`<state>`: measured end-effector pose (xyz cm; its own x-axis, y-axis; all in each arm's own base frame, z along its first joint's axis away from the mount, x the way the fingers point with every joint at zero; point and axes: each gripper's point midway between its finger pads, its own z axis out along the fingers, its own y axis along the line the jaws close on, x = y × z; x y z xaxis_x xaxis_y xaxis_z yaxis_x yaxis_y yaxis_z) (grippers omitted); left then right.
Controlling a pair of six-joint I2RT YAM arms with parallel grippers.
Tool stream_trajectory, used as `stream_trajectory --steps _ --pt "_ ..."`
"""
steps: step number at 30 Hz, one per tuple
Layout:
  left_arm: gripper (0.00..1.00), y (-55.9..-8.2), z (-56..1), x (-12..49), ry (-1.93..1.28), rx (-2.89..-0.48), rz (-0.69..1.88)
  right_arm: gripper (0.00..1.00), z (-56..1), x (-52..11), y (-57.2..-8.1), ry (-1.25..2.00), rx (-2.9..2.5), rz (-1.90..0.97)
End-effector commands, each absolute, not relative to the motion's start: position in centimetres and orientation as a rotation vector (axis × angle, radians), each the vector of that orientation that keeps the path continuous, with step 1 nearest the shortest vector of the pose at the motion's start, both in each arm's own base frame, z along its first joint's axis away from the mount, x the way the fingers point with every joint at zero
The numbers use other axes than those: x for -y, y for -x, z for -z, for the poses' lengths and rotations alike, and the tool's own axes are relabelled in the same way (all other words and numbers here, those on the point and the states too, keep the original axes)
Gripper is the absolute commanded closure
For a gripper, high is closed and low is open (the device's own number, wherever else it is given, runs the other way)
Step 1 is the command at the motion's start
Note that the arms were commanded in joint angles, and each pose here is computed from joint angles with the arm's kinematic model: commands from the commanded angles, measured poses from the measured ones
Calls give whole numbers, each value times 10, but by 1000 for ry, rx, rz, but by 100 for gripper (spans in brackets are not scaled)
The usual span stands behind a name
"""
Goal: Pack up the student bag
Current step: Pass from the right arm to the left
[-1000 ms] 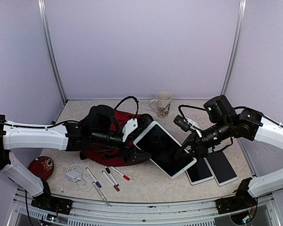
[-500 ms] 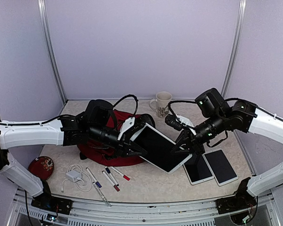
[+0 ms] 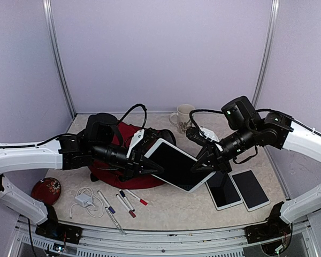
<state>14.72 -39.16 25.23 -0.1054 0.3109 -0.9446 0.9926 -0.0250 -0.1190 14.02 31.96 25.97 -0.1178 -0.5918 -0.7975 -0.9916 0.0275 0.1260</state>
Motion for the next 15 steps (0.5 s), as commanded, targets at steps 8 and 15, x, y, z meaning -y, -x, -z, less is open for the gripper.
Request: stream_trajectory --steps 8,15 --pt "100 -141 -349 388 -1179 -1196 1147 54 -316 -329 -165 1379 -1551 -877" --pt "100 -133 -371 372 -1100 -1114 1217 6 -344 -313 -164 1186 -1472 -944"
